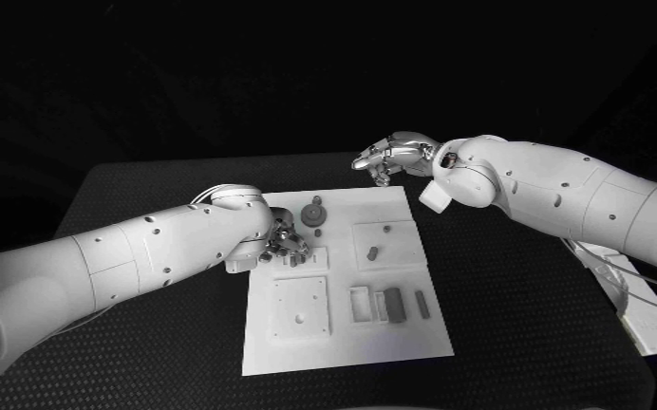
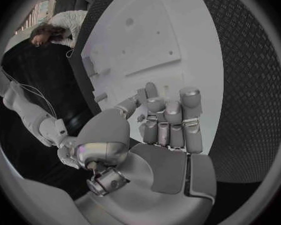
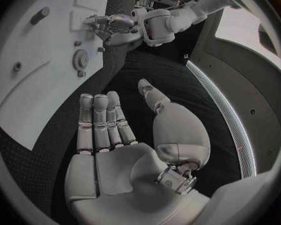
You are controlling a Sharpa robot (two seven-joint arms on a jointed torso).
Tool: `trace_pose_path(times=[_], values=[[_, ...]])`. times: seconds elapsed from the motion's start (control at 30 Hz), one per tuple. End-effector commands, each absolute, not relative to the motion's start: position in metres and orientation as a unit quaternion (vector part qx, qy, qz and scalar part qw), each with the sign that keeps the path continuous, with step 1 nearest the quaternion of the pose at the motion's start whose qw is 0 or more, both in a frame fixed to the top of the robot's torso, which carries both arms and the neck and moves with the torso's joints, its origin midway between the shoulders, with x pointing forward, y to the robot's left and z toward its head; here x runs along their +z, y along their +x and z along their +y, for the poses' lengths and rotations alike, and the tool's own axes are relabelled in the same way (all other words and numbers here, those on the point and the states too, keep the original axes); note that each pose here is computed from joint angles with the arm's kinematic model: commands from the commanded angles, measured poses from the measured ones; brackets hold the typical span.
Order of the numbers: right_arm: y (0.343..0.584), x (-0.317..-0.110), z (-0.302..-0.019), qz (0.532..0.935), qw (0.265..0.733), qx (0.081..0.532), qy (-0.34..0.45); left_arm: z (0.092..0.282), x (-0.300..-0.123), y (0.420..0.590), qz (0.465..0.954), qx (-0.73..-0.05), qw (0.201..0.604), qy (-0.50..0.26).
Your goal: Assemble the parts on the task board
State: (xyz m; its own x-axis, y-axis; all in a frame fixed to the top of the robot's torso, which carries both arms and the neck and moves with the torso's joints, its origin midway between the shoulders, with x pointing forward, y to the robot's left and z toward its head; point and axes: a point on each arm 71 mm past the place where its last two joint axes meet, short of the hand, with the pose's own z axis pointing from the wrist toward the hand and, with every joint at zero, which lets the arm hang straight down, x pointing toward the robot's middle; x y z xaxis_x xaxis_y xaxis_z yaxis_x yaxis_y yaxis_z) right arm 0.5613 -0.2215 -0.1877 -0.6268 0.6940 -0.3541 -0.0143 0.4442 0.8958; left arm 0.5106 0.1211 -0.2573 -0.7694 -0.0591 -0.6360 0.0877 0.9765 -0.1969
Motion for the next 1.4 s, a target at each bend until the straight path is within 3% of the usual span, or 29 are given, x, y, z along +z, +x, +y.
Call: trace_pose_path(times=[0.03, 1.4], values=[[0.5605, -0.1877, -0.2202, 0.766, 0.366, 0.482, 0.217, 0.1192, -0.2592, 0.5086, 0.938, -0.11, 0.329, 0.008], [0.5597, -0.1883, -0.221, 0.769, 0.361, 0.481, 0.217, 0.1233, -0.2626, 0.5089, 0.942, -0.092, 0.321, 0.012]])
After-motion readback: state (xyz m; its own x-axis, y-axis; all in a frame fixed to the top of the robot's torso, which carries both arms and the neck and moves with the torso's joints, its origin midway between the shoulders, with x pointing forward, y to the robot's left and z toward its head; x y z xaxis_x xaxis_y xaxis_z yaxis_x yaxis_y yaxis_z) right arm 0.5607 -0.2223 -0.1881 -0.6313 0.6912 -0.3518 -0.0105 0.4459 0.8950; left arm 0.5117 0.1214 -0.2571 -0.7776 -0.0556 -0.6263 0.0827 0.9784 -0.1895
